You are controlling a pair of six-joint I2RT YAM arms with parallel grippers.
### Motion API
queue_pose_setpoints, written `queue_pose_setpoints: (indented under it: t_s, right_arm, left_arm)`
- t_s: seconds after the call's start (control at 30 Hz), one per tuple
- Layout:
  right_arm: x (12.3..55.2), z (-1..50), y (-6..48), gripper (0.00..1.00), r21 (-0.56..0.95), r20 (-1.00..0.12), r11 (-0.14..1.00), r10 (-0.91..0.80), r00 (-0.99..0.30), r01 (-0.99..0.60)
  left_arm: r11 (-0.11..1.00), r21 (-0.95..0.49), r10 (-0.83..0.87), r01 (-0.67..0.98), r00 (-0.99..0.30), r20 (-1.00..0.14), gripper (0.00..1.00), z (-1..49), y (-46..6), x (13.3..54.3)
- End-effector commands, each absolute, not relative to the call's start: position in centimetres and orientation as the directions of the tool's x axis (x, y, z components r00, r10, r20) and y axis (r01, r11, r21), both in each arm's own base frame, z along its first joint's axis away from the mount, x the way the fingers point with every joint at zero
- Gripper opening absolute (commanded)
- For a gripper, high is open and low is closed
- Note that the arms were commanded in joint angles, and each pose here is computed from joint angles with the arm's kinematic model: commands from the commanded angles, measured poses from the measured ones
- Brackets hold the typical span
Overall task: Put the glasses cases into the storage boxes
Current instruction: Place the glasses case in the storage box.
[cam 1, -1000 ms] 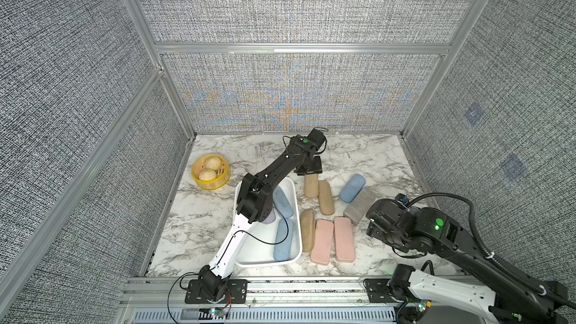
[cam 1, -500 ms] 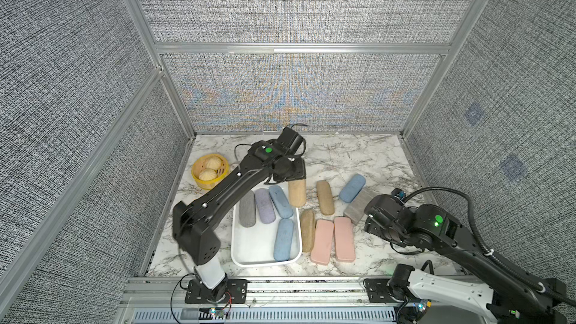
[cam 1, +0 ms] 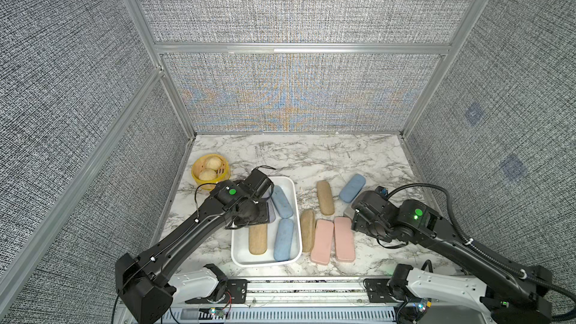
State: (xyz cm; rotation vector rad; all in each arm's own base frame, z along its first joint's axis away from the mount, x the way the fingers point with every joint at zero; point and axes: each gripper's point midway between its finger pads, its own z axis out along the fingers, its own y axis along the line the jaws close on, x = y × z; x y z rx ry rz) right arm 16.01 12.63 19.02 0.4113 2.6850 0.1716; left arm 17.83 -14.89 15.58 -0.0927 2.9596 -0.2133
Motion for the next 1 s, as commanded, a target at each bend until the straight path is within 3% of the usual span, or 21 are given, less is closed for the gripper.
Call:
queue_pose_setpoints:
  t_s: [0.0,0.23,0.53,0.97]
  right_arm:
    - [16.0,18.8,13.3,0.73,0.194,-0.375,0.947,0.312,-0.873,0.255]
    - [15.9,18.7,13.6,0.72,0.174,-0.378,0.951,0.305,-0.874,0.257]
    - [15.8,18.8,13.2,0.72,0.163,-0.386,0.950,0.308,-0.869,0.265]
    - [15.8,19.1,13.0,0.72,0.146,-0.393,0.953,0.302,-0.869,0.266]
  left_arm:
    - [0.991,-0.108,-0.097,-0.083,-0.986,-0.132,0.55,13.9,-14.1,17.4]
    - [0.990,-0.113,-0.078,-0.081,-0.996,0.031,0.52,10.3,-15.9,16.4]
    - [0.985,-0.140,-0.082,-0.098,-0.989,0.120,0.50,7.3,-17.6,16.3]
    - [0.991,-0.106,-0.070,-0.078,-0.994,0.079,0.49,5.5,-18.5,19.4]
